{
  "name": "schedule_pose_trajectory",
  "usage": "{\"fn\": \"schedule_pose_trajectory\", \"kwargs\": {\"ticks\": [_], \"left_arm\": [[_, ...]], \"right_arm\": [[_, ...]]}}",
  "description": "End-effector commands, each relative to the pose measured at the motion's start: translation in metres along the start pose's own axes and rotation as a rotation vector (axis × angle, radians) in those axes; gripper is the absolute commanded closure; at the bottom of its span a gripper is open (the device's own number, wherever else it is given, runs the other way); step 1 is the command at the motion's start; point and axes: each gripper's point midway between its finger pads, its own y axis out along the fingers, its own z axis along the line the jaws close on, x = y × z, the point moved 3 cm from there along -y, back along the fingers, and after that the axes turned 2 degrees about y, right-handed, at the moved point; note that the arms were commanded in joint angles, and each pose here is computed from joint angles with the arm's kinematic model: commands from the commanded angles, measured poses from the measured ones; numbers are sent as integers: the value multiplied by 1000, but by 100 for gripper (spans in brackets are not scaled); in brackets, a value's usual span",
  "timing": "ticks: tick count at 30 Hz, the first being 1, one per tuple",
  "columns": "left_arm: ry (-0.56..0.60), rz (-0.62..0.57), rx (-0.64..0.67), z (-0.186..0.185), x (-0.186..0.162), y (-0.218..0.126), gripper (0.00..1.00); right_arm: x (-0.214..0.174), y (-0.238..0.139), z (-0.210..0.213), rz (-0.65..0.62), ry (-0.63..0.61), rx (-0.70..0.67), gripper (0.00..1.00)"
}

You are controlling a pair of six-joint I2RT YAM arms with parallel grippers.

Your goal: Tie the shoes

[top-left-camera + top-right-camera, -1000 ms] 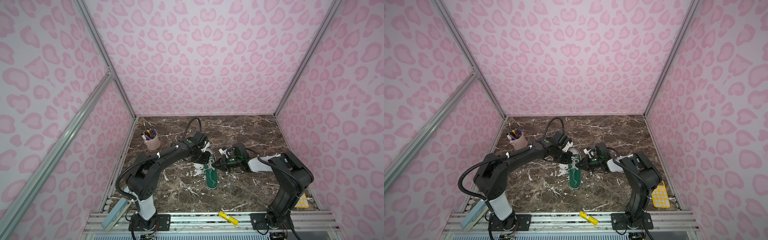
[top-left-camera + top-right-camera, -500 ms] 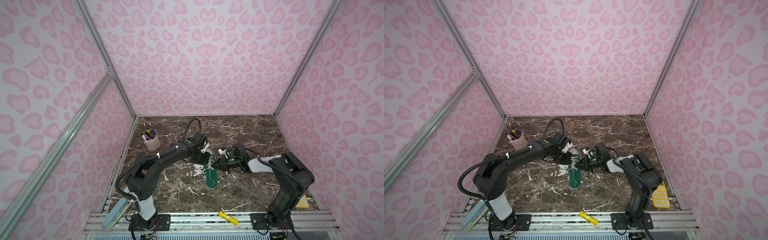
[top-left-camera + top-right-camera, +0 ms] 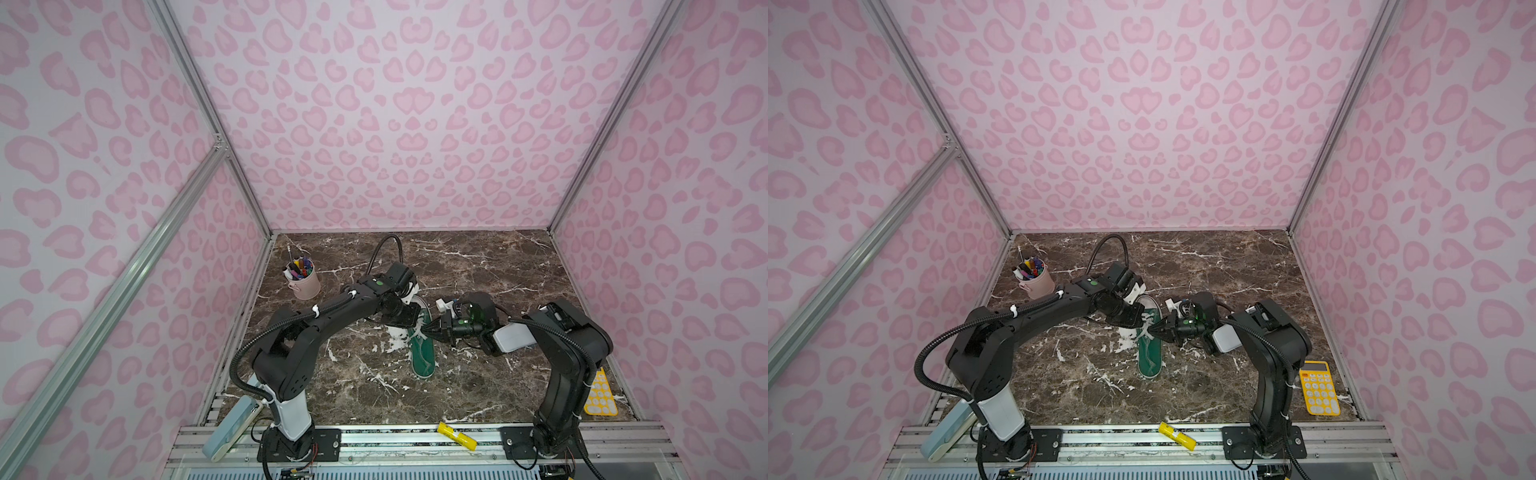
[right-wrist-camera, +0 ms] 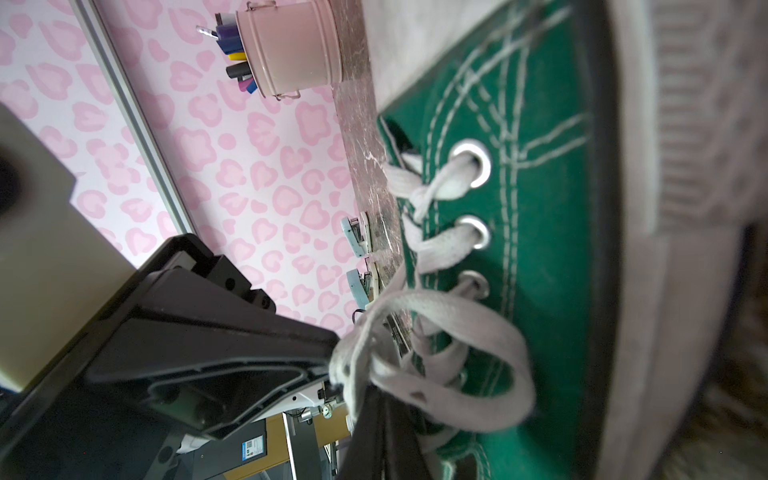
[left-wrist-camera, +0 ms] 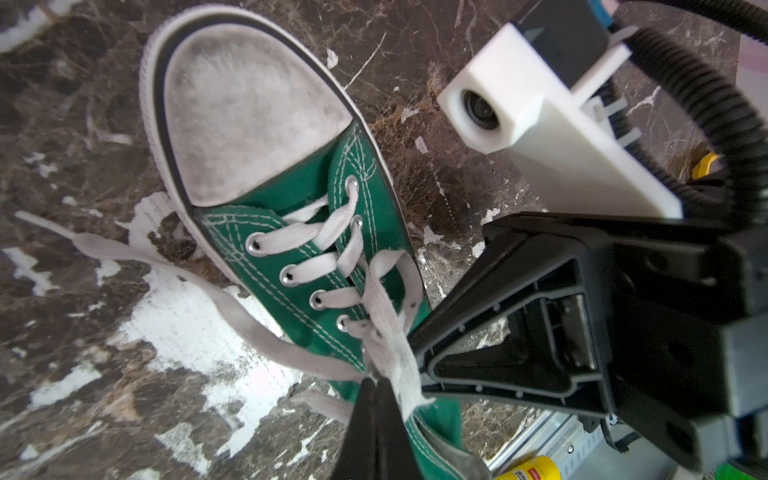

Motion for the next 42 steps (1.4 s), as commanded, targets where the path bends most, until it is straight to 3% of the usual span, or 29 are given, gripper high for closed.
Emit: {"fn": "schedule_pose_trajectory", "kwargs": {"ticks": [1,11,22,31,42], "left_arm": [[6,5,6,0,2,-3,97],[5,28,20,-3,5,-1,97],[-10,40,29,2,-9,4,97],[-3,38,30,2,-7,4,97],[0,35,34,3,-6,1,97]], "right_arm": [[0,0,8,-1,-34,41,94],[-2,-1,-5,1,-17,-42,94],[-4,-8,-1,0,-28,-25,95],[-8,-29,-9,-37,-77,-235,94],[-11,-15,1,7,-114,-250,95]]}}
